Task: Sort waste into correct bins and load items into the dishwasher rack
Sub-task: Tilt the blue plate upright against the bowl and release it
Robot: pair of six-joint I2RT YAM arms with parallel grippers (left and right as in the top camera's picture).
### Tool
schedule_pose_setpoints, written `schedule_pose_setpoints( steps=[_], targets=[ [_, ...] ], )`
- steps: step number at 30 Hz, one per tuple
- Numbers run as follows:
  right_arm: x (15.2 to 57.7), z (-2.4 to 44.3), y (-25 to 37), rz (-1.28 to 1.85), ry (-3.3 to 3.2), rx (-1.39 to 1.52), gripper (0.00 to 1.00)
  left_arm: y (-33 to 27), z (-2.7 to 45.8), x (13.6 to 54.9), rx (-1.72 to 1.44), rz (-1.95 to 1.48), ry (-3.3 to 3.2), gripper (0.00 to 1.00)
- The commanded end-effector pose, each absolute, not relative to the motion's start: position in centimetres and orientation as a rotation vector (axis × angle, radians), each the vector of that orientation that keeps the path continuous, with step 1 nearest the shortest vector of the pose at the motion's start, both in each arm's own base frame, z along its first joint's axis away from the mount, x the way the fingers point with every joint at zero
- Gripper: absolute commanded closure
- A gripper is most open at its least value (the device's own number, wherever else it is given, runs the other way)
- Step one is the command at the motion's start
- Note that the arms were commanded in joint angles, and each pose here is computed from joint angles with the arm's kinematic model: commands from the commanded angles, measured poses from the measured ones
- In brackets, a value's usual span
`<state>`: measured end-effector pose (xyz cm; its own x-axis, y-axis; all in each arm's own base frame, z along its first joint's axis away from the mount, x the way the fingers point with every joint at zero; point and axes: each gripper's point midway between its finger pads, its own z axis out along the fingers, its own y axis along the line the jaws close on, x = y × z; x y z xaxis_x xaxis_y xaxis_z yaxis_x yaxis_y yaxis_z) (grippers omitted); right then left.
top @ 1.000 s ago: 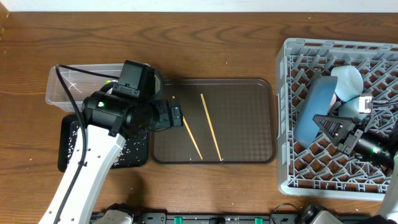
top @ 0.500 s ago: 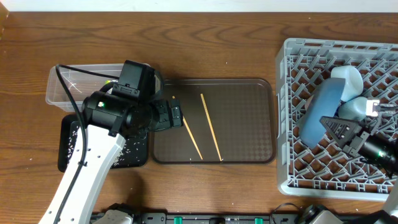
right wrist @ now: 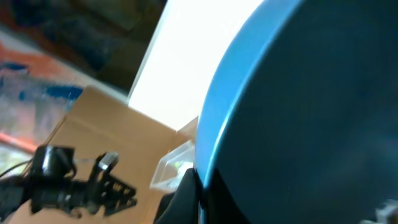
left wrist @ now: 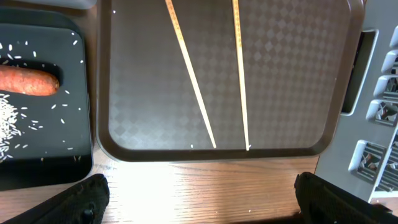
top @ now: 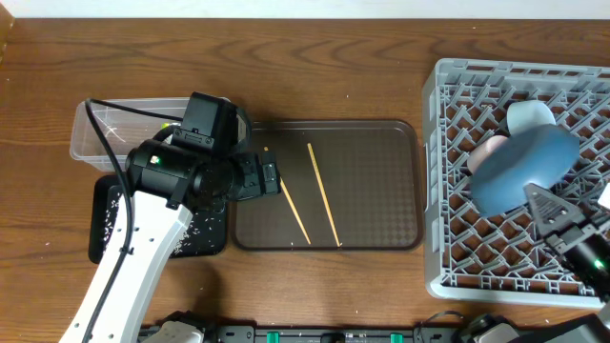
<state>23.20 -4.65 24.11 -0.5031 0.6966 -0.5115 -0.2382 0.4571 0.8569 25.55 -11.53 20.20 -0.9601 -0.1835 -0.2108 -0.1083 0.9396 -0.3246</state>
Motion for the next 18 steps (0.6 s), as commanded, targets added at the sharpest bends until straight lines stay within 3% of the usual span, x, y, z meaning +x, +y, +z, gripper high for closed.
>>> schedule_pose_setpoints(
  steps=[1,6,11,16,18],
  targets=[
    [20.61,17.81,-5.07,1.125,2.073,0.472,0.95,-11.36,20.99,25.83,-0.219,-0.459,2.831,0.02],
    [20.28,17.44,-5.35,1.109,2.093,0.488,0.82,-11.35,20.99,25.83,-0.219,-0.458,2.831,0.02],
    [20.18,17.35,-5.27,1.111,2.102,0.491,0.57,-11.36,20.99,25.83,-0.219,-0.459,2.831,0.02],
    [20.22,17.48,-5.27,1.116,2.093,0.495,0.43,-11.36,20.99,25.83,-0.219,-0.459,2.831,0.02],
    [20.21,17.53,-5.22,1.121,2.092,0.498,0.31,-11.36,20.99,25.83,-0.219,-0.459,2.831,0.02]
  ],
)
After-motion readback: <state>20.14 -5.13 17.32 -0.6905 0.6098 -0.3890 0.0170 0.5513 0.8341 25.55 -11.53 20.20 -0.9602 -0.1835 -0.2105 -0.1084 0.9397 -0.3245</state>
